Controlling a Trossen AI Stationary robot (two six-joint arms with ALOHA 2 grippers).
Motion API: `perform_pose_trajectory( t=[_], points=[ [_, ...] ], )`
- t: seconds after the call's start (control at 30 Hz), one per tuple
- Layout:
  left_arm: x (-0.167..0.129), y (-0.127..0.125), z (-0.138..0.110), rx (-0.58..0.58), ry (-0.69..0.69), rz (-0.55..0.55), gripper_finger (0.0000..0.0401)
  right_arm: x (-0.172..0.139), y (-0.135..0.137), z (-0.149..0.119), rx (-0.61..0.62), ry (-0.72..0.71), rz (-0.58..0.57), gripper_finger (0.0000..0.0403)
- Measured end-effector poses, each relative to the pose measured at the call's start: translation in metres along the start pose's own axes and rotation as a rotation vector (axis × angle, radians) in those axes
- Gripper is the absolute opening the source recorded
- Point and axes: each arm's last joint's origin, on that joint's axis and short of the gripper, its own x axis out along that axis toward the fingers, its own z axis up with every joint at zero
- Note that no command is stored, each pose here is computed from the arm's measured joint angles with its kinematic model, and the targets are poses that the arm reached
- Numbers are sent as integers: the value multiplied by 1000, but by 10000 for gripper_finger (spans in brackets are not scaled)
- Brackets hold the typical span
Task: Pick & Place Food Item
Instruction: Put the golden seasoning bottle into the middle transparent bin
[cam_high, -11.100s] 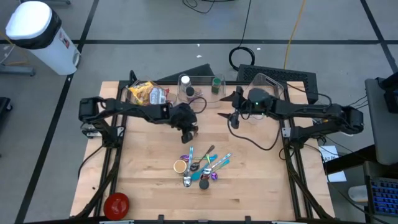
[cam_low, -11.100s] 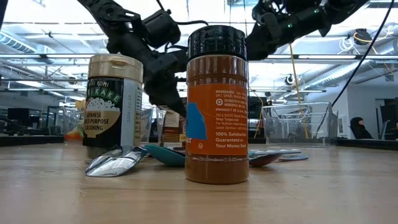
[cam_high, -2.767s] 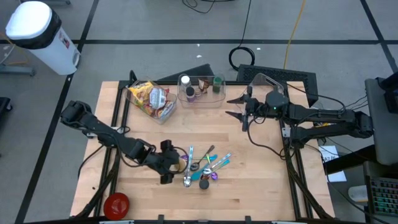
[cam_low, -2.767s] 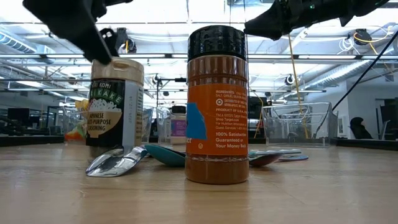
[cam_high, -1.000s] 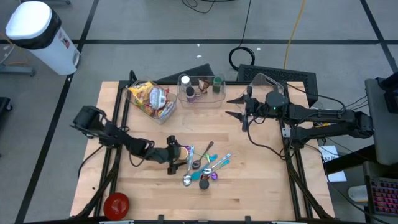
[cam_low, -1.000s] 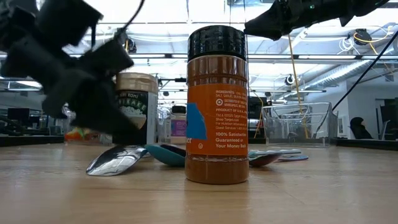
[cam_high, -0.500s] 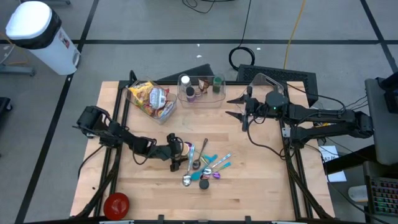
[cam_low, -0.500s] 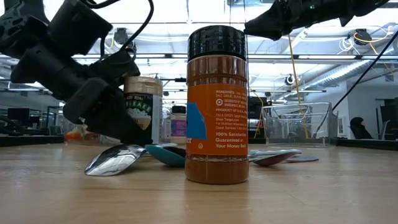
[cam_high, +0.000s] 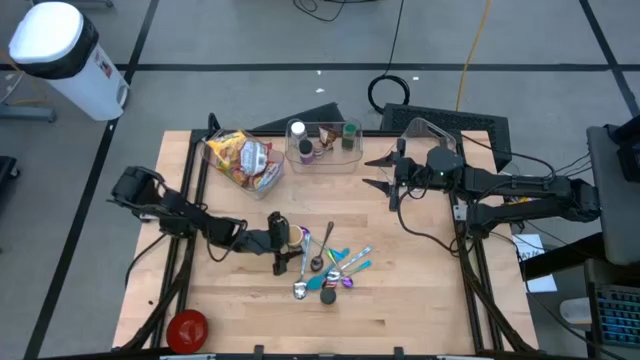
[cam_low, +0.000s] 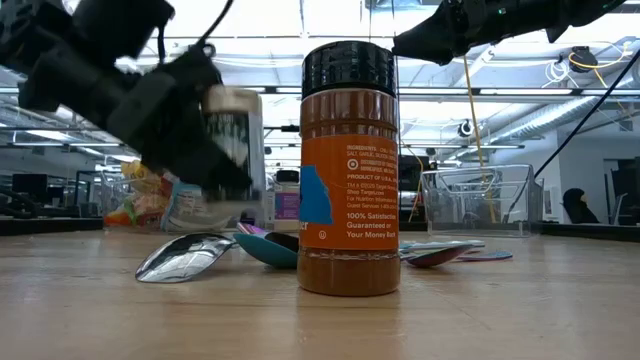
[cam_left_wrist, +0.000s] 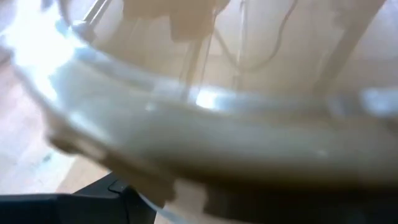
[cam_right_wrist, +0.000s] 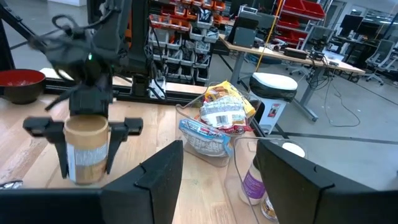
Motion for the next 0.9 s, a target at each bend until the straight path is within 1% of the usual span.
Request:
perform_pose_trajectory(
  t=[0.1,0.23,0.3,0.4,0.5,0.57,0.63,0.7,0.8,0.9],
  points=[
    [-11,2,15,-1,-54,0,280,0,0,0,0,0,0,196],
    [-26,8,44,60,-150,39,288,0,0,0,9,-4,-1,196],
    [-30,13,62,94,-173,68,289,0,0,0,32,-4,-1,196],
    [-31,22,90,133,-147,126,281,0,0,0,45,-4,-1,196],
    [-28,35,116,142,-92,184,281,0,0,0,45,-4,-1,196],
    [-23,42,130,141,-85,184,281,0,0,0,50,-4,-1,196],
    [-18,49,134,159,-53,186,281,0,0,0,52,-4,-1,196],
    [-13,55,138,170,-51,183,282,0,0,0,55,-3,-3,196],
    [-5,66,135,154,-37,218,291,4,0,-2,51,8,0,200],
    [5,75,129,126,0,241,286,15,4,-9,28,33,16,219]
  ],
)
